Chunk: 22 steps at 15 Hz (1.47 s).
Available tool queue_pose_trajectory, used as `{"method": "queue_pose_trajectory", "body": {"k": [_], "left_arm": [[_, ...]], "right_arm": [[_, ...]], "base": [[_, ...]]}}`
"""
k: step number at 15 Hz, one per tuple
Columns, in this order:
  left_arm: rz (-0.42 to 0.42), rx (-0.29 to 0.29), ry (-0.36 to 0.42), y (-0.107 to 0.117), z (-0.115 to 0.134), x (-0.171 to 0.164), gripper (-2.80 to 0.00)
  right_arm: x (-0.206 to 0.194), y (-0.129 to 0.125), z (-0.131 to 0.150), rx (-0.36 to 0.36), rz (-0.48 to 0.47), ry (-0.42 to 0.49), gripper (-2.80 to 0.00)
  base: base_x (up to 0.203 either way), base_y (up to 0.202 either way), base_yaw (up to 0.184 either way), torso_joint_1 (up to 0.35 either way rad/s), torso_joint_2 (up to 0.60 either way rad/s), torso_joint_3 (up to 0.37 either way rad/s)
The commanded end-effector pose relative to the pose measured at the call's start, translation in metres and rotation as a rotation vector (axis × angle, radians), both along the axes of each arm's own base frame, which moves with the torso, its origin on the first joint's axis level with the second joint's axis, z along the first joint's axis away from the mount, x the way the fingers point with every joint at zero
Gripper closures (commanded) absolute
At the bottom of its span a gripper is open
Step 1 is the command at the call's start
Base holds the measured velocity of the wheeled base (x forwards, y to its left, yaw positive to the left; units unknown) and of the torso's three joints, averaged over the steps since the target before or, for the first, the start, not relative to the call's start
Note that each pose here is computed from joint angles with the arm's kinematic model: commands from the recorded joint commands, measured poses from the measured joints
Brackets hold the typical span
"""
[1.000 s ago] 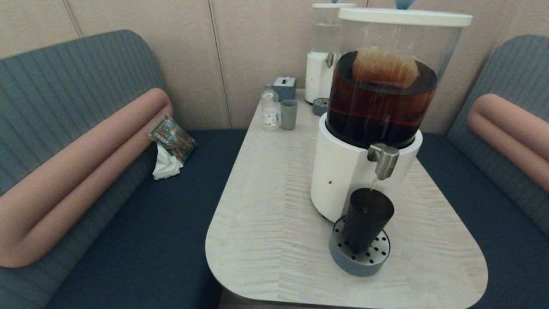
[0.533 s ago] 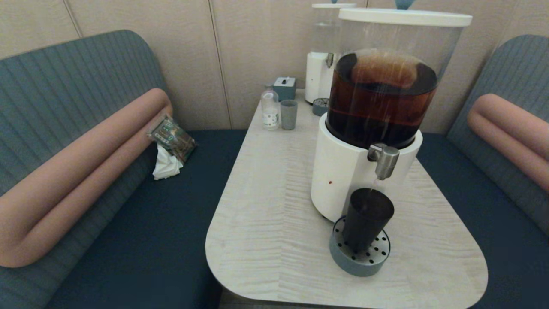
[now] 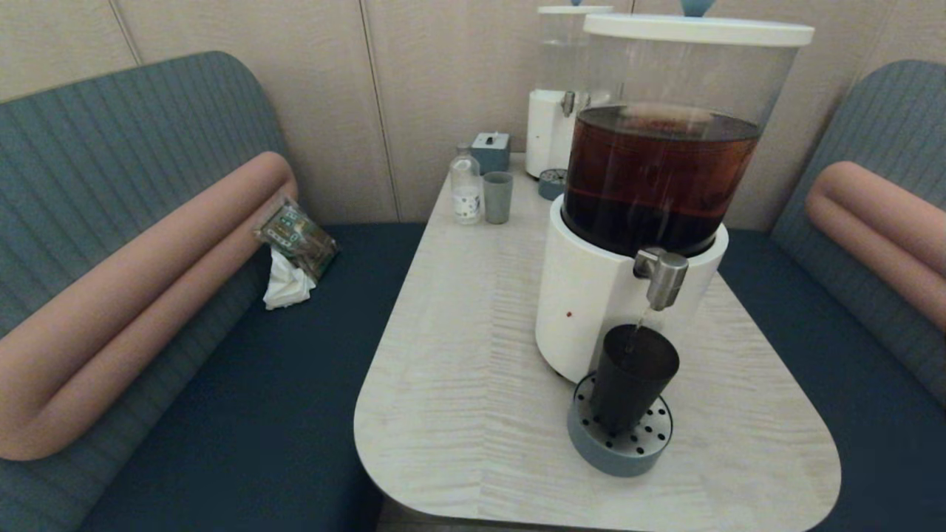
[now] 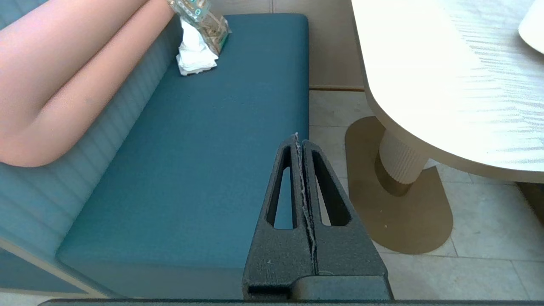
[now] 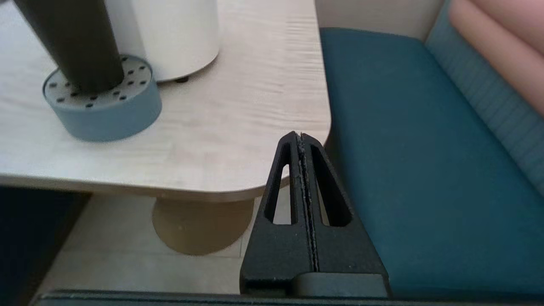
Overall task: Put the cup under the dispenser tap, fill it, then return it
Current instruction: Turn off the faucet
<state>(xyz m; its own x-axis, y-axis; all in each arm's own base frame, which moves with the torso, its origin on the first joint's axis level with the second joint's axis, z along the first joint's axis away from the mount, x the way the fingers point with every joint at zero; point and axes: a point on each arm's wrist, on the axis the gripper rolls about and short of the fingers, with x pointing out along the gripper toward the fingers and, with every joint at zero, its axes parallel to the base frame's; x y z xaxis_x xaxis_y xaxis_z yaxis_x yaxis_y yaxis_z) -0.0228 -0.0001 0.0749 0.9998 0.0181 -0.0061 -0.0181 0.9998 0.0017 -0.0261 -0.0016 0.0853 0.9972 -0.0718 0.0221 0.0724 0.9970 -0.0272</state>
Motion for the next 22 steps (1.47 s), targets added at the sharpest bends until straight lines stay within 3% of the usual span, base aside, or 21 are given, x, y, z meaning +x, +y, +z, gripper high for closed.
{"method": "queue_pose_trajectory", "body": {"k": [1, 5, 7, 10, 16, 18, 22], "left_arm": [[0.000, 0.000, 0.002, 0.000, 0.000, 0.000, 0.00], [0.000, 0.009, 0.005, 0.000, -0.001, 0.000, 0.00], [0.000, 0.002, 0.003, 0.000, 0.000, 0.000, 0.00], [0.003, 0.006, 0.006, 0.000, 0.000, 0.000, 0.00], [-0.003, 0.011, 0.001, 0.000, 0.001, 0.000, 0.00], [-0.027, 0.009, -0.070, -0.001, 0.027, -0.008, 0.00], [-0.075, 0.013, -0.138, -0.002, 0.127, -0.009, 0.00]], "right_arm": [[0.000, 0.000, -0.001, -0.002, 0.004, 0.004, 0.00], [0.000, 0.001, -0.003, -0.022, 0.046, 0.030, 0.00], [0.000, 0.002, -0.010, -0.003, 0.096, 0.105, 0.00], [0.000, 0.002, -0.011, 0.054, 0.086, 0.108, 0.00], [0.000, 0.002, -0.010, 0.070, 0.087, 0.105, 0.00], [0.000, 0.002, -0.010, 0.070, 0.087, 0.105, 0.00], [0.000, 0.002, -0.010, 0.070, 0.087, 0.104, 0.00]], "base": [[0.000, 0.000, 0.000, 0.000, 0.00, 0.000], [0.000, 0.000, 0.000, 0.000, 0.00, 0.000], [0.000, 0.000, 0.000, 0.000, 0.00, 0.000], [0.000, 0.000, 0.000, 0.000, 0.00, 0.000], [0.000, 0.000, 0.000, 0.000, 0.00, 0.000], [0.000, 0.000, 0.000, 0.000, 0.00, 0.000], [0.000, 0.000, 0.000, 0.000, 0.00, 0.000]]}}
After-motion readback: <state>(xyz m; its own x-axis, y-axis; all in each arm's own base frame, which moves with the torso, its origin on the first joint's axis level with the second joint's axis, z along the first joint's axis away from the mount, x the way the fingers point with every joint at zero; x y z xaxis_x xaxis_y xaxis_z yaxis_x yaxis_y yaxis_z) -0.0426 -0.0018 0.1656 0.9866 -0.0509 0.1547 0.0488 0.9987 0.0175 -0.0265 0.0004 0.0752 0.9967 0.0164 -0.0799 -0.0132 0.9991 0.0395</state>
